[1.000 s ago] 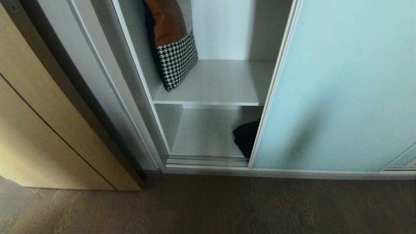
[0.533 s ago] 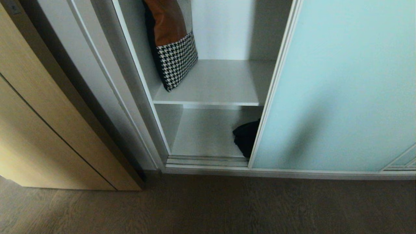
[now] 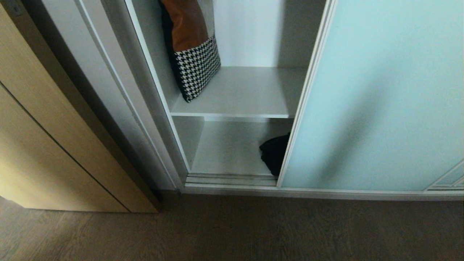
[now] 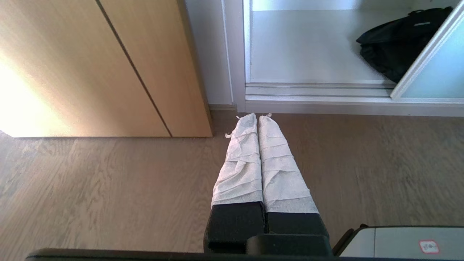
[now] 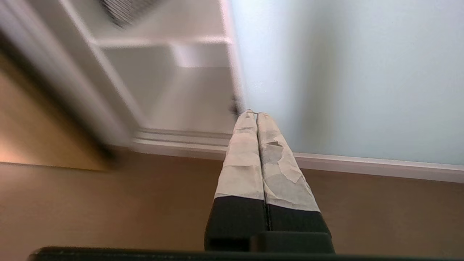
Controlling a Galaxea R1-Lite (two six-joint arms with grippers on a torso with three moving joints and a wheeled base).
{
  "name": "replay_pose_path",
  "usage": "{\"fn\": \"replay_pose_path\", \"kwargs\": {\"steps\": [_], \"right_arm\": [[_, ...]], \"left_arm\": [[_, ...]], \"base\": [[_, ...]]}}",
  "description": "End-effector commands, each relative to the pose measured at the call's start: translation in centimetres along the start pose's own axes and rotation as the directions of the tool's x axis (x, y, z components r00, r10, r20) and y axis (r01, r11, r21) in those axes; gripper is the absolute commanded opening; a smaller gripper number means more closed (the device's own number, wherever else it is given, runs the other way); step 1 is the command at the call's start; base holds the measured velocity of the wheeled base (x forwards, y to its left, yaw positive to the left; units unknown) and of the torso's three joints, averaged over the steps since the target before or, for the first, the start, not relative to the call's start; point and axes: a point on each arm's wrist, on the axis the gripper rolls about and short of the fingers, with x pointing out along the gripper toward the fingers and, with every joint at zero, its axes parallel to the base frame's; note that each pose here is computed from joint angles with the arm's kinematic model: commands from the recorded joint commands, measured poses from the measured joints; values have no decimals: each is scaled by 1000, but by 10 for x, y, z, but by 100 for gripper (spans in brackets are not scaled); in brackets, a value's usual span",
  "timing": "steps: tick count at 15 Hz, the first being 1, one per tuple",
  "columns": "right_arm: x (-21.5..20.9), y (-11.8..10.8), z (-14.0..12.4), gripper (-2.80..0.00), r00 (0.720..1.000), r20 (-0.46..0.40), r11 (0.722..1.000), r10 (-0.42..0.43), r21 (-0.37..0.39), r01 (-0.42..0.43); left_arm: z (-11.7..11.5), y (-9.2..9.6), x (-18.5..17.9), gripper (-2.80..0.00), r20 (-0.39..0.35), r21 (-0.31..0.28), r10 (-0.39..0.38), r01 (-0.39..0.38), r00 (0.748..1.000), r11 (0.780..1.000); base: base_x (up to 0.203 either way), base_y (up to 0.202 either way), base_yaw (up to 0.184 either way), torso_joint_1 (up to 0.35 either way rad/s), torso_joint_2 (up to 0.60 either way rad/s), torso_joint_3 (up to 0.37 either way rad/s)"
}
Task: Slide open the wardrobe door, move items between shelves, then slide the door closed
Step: Open the door
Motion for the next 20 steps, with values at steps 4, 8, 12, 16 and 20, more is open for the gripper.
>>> {"fn": "replay_pose_path", "kwargs": {"steps": [4,8,12,16,20], "right_arm": [[124,3,48,-280,968,-189,981,164,138,-139],[226,3,34,-280,954,-174,962,244,170,-215],[298,23,35,-280,936,-49,921,348,207,-331],[320,52,34,-280,904,-28,871,426,285,-401],[335,77,24,-280,906,-34,868,422,303,-393]], "left_arm": [[0,0,0,-280,-4,0,0,0,1000,1000],[0,0,0,-280,-4,0,0,0,1000,1000],[0,0,0,-280,-4,0,0,0,1000,1000],[0,0,0,-280,-4,0,0,0,1000,1000],[0,0,0,-280,-4,0,0,0,1000,1000]], "base": [[0,0,0,0,0,0],[0,0,0,0,0,0],[0,0,0,0,0,0],[0,0,0,0,0,0],[0,0,0,0,0,0]]}}
